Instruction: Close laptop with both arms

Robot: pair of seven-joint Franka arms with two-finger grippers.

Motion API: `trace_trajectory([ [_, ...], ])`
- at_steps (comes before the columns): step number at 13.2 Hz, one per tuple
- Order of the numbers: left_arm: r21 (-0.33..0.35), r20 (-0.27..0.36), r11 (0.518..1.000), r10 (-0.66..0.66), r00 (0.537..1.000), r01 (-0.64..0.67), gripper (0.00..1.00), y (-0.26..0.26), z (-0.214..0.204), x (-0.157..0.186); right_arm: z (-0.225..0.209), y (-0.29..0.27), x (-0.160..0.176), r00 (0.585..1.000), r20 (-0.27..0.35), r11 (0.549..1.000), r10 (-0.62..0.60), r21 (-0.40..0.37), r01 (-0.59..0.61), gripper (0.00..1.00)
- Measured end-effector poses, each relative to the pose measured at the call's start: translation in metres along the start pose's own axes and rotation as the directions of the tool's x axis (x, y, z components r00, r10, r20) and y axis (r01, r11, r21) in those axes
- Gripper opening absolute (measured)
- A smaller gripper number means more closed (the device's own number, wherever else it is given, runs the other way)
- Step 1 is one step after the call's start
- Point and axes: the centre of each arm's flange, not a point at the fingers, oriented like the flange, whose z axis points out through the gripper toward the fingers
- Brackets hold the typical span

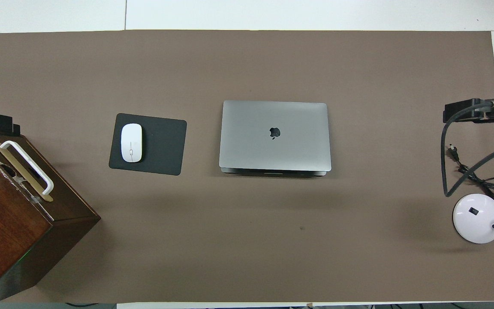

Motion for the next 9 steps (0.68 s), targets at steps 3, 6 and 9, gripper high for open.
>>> trace_trajectory([
  [3, 0.0, 0.0, 1.0, -0.001, 1.0, 0.001, 1.0, 0.0, 0.0, 0.0, 0.009, 0.001, 0.007, 1.0, -0.004, 1.0, 0.001, 0.003, -0.001, 1.0],
  [6, 0.0, 0.0, 1.0, -0.001, 1.0, 0.001, 1.0, -0.001, 0.0, 0.0, 0.018, 0.001, 0.012, 1.0, 0.009, 1.0, 0.002, 0.003, -0.002, 1.0],
  [9, 0.0, 0.0, 1.0, -0.001, 1.0, 0.001, 1.0, -0.001, 0.0, 0.0, 0.019, 0.003, 0.015, 1.0, 0.01, 1.0, 0.004, 0.004, -0.005, 1.0],
])
